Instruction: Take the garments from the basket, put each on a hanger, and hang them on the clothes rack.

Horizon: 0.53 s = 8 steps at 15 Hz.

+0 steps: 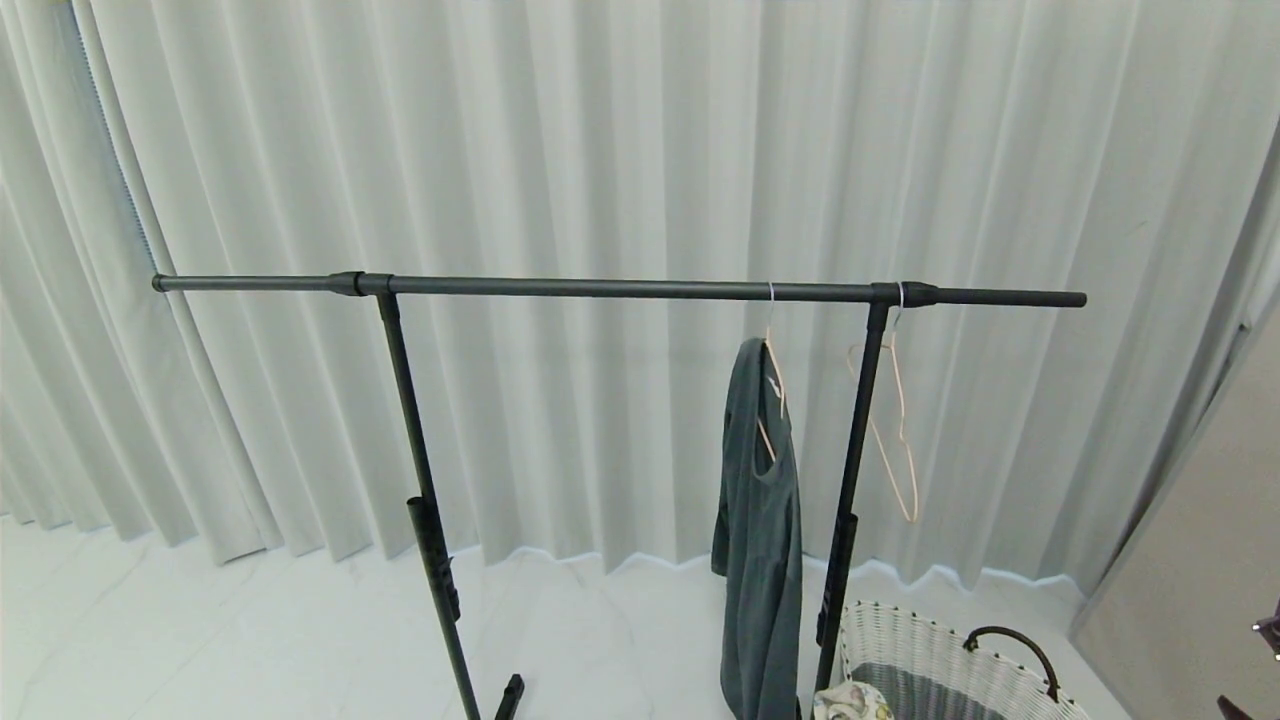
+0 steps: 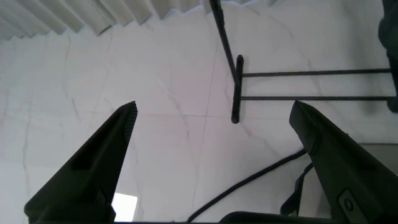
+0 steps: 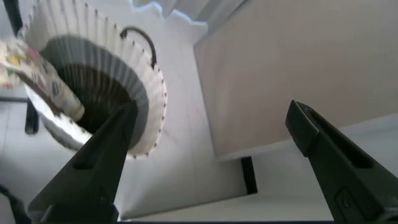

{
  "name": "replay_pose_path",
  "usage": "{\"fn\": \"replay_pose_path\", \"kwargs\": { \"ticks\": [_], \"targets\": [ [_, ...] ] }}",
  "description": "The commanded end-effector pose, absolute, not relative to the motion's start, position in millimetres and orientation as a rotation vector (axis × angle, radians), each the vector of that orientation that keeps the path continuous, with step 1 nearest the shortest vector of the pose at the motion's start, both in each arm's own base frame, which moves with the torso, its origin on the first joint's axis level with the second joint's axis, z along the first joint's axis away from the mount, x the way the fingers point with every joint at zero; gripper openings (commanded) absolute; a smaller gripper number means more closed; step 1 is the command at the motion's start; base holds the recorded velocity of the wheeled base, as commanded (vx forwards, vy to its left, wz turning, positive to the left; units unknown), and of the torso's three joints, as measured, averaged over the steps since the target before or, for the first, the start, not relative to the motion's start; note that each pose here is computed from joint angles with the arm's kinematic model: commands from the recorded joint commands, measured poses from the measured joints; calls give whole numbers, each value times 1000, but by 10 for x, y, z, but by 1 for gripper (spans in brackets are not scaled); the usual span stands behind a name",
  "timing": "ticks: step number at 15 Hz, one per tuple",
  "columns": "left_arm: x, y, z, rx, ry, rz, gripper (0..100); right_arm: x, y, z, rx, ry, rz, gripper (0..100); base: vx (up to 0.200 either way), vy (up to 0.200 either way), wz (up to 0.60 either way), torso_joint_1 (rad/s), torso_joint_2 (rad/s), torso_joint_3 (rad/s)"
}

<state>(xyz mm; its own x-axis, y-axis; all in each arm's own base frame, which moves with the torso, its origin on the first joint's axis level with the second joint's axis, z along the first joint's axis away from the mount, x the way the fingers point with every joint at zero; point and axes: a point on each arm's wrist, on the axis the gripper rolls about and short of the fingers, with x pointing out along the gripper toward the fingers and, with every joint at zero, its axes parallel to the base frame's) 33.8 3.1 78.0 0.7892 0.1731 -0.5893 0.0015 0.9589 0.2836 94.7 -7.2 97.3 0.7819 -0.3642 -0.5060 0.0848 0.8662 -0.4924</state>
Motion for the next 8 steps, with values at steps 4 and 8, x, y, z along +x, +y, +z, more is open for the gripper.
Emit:
{"fn": "replay_pose_path", "kwargs": {
  "ticks": [4,8],
  "targets": [
    [341,38,776,277,664,126,100,471,-78,816,-481,699,-235,100,0,0,0,0,0,0],
    [351,33,772,282,674,112,100,338,-80,799,-483,685,-237,100,0,0,0,-35,74,38]
  ]
}}
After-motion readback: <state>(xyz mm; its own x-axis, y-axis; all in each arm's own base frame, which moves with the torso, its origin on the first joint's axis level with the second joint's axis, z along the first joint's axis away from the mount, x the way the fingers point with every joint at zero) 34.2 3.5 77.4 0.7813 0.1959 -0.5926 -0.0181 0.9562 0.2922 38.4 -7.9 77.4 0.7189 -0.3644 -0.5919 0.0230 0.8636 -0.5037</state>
